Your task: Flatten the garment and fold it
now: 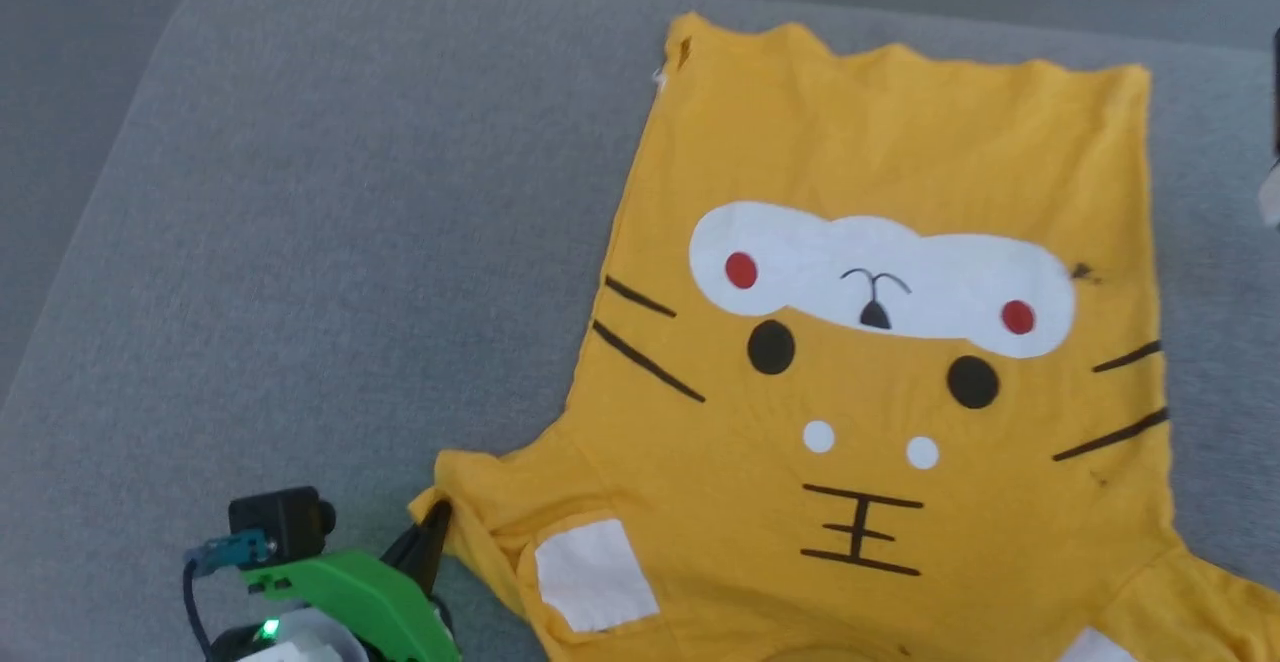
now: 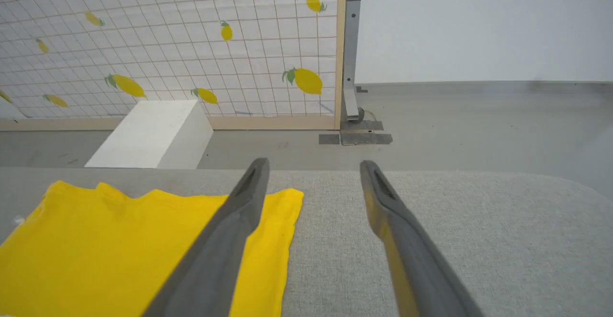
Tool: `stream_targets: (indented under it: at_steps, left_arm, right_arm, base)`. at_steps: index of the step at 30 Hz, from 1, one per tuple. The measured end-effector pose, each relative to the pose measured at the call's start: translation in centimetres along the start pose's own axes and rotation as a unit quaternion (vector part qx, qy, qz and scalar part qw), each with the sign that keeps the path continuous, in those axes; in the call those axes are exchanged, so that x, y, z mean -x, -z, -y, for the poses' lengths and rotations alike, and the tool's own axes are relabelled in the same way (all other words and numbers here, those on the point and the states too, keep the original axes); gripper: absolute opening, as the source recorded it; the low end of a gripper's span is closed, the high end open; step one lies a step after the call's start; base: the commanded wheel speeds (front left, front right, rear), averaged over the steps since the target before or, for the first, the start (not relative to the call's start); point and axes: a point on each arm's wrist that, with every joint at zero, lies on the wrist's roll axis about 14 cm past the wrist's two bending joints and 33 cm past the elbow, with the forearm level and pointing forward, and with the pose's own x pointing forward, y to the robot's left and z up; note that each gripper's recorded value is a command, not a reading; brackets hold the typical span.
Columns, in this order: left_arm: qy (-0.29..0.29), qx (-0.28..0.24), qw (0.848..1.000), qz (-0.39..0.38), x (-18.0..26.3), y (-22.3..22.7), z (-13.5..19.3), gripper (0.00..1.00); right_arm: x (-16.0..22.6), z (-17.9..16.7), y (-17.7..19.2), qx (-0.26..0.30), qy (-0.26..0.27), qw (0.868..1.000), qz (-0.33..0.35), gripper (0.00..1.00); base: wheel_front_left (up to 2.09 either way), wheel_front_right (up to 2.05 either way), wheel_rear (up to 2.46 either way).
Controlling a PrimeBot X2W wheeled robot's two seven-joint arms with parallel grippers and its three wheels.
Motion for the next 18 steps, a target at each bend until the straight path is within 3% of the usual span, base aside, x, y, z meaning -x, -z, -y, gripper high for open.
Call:
stream_targets:
  at_steps: [6,15,16,17,18]
  left_arm:
    - [-0.013,0.009,1.000,-0.003,-1.5,0.2,-0.5,0.00]
    - [-0.038,0.020,0.999,-0.013,-3.0,1.2,-1.9,0.00]
    - [-0.041,0.021,0.999,-0.014,-3.1,1.3,-2.0,0.00]
    - [-0.043,0.022,0.999,-0.014,-3.1,1.4,-2.1,0.00]
    - [-0.044,0.022,0.999,-0.015,-3.2,1.4,-2.2,0.00]
  right_arm:
    - [-4.8,-0.5,4.4,-0.005,0.009,0.991,-0.134,1.00]
    - [-8.0,-2.1,11.4,0.010,0.019,0.955,-0.297,1.00]
    - [-8.0,-2.4,12.4,0.015,0.019,0.948,-0.318,0.83]
    - [-8.0,-2.6,12.9,0.016,0.019,0.944,-0.329,0.47]
    - [-8.1,-2.7,13.1,0.020,0.021,0.942,-0.334,0.32]
  base:
    - [0.00,0.00,0.00]
    - [0.00,0.00,0.00]
    - [0.00,0.00,0.00]
    - [0.00,0.00,0.00]
    - [0.00,0.00,0.00]
